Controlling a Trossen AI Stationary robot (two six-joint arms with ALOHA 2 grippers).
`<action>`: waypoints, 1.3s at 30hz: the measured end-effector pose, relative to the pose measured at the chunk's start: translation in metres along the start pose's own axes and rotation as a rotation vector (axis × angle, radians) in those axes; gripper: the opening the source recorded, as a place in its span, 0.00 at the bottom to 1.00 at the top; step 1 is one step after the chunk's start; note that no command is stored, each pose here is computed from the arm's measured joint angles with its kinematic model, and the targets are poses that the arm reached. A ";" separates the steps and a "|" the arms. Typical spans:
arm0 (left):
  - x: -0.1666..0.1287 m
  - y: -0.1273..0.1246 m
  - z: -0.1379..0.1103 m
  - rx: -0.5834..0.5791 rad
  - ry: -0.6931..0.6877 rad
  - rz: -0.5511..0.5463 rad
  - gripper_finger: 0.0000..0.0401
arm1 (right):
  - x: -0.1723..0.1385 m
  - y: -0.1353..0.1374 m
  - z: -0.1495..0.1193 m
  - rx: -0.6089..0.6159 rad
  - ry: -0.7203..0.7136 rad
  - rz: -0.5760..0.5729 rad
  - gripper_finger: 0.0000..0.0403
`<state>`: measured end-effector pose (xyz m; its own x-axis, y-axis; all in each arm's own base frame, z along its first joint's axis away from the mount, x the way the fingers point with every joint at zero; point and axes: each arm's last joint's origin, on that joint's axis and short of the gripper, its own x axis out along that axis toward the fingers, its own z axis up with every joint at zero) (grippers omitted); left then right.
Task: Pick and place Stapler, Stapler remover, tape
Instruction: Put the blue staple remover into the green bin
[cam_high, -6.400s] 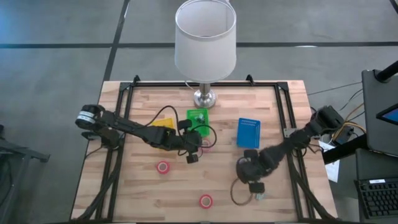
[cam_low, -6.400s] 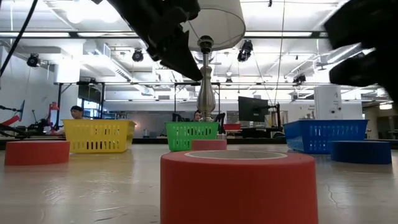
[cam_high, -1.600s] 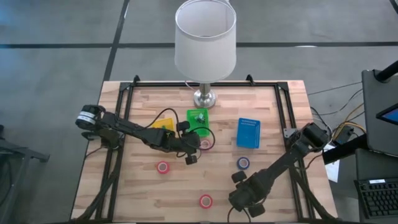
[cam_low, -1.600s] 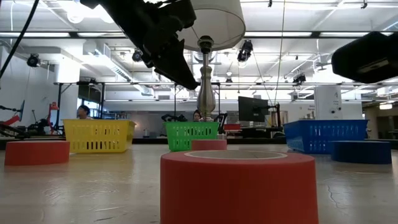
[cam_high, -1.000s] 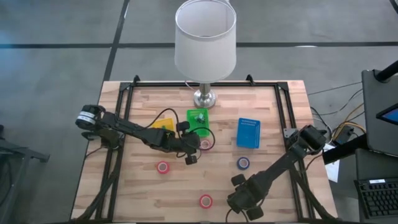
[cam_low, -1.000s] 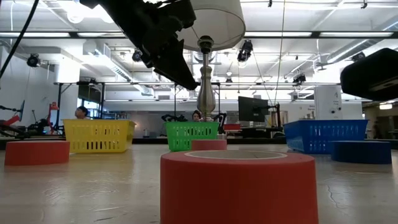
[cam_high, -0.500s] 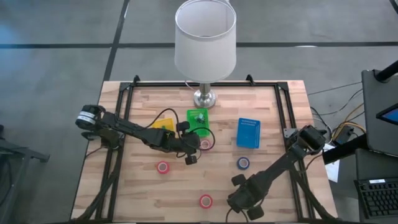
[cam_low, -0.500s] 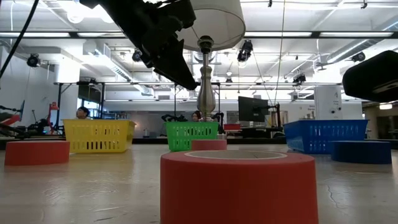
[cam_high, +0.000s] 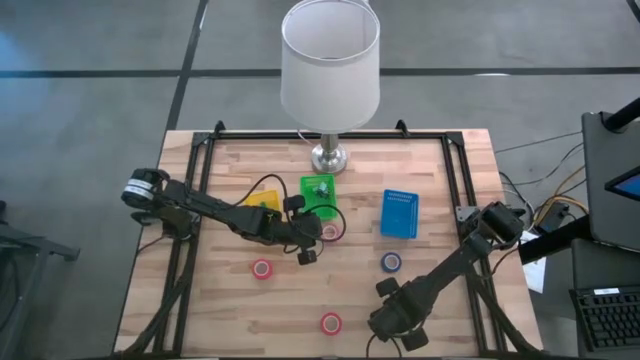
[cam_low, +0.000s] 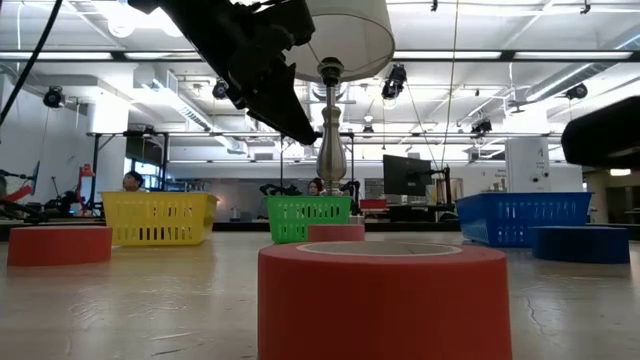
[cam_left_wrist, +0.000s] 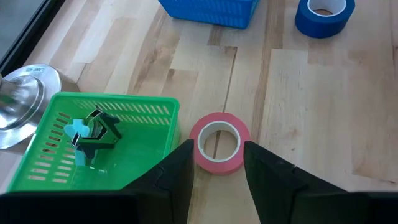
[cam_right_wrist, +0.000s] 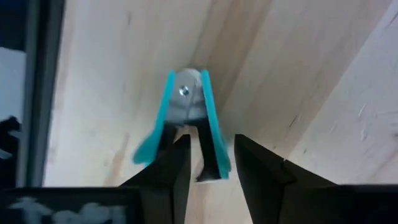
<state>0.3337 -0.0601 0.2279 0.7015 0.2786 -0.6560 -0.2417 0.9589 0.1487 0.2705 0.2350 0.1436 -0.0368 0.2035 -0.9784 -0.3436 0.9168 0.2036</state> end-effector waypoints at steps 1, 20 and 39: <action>0.000 0.000 0.000 0.000 0.000 0.000 0.35 | 0.001 -0.001 -0.001 -0.012 0.004 -0.004 0.31; 0.000 0.000 0.000 0.008 0.000 -0.001 0.35 | -0.012 -0.012 0.002 0.008 -0.057 -0.019 0.14; -0.006 0.005 -0.017 0.070 0.179 0.019 0.35 | -0.106 -0.201 0.022 0.166 -0.389 -0.828 0.17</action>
<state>0.3164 -0.0581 0.2200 0.5653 0.2885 -0.7728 -0.2021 0.9567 0.2093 0.3636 0.0370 0.2068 0.4876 -0.4646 -0.7392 0.0204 0.8525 -0.5224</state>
